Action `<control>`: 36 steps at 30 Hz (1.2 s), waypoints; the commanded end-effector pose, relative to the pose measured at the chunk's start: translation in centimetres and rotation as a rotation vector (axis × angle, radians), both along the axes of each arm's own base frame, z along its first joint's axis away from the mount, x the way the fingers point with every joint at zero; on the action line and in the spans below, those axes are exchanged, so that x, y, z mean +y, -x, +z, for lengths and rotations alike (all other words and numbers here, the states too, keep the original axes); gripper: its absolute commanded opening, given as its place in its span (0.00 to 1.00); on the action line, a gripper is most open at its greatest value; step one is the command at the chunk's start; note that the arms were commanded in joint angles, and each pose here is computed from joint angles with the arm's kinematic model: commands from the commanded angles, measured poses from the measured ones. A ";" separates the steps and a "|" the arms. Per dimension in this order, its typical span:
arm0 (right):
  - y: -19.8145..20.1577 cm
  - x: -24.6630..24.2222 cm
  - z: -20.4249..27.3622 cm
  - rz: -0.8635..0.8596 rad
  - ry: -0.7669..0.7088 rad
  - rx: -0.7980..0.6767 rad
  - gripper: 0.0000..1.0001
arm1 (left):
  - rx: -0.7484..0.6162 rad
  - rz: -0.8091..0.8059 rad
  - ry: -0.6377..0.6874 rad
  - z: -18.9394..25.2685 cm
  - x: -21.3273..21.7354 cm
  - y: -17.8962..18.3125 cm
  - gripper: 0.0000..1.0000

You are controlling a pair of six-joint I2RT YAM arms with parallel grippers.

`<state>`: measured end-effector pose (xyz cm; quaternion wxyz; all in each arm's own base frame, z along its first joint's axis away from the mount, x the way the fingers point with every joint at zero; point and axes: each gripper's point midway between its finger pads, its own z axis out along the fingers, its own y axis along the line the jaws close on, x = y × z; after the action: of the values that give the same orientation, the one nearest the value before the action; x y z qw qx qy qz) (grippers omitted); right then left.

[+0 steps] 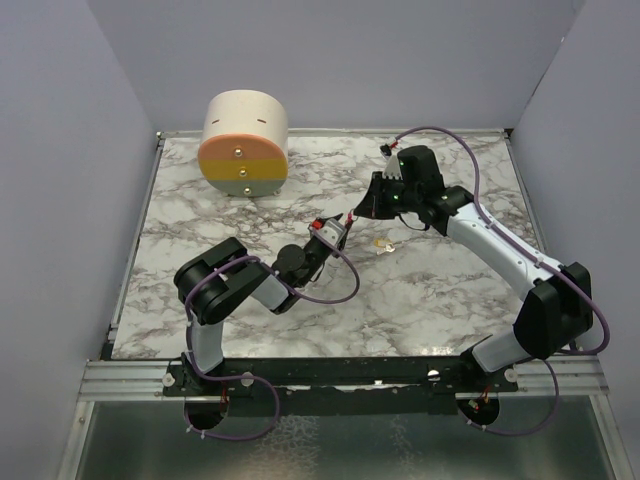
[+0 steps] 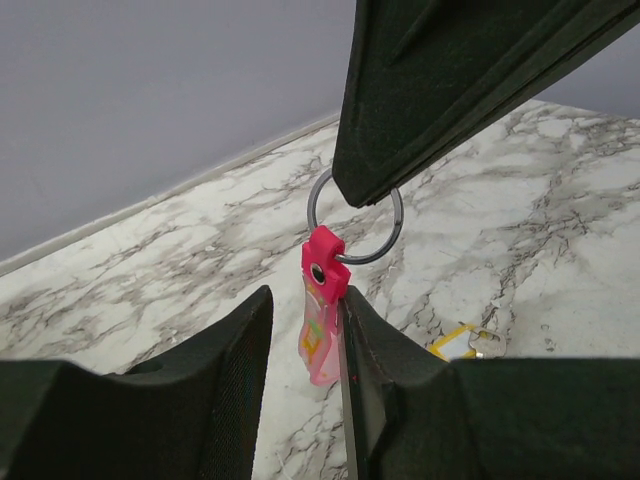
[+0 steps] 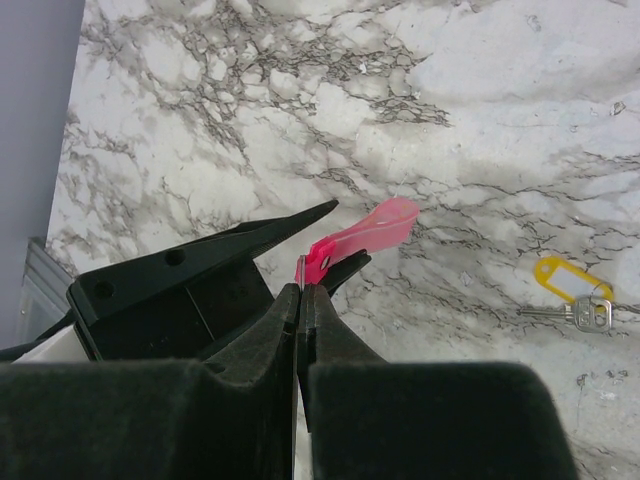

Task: Put the keys on the keyring

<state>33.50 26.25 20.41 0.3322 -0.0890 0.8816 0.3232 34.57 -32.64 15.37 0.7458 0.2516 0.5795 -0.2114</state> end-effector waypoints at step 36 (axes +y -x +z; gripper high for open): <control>0.1 -0.9 -0.9 0.053 0.069 -0.061 0.01 | -0.085 -0.013 0.151 4.7 1.0 1.5 0.00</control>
<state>33.13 25.84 19.48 0.3310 -0.1200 0.8837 0.3084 33.68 -32.40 14.25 0.7335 0.2621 0.5879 -0.2184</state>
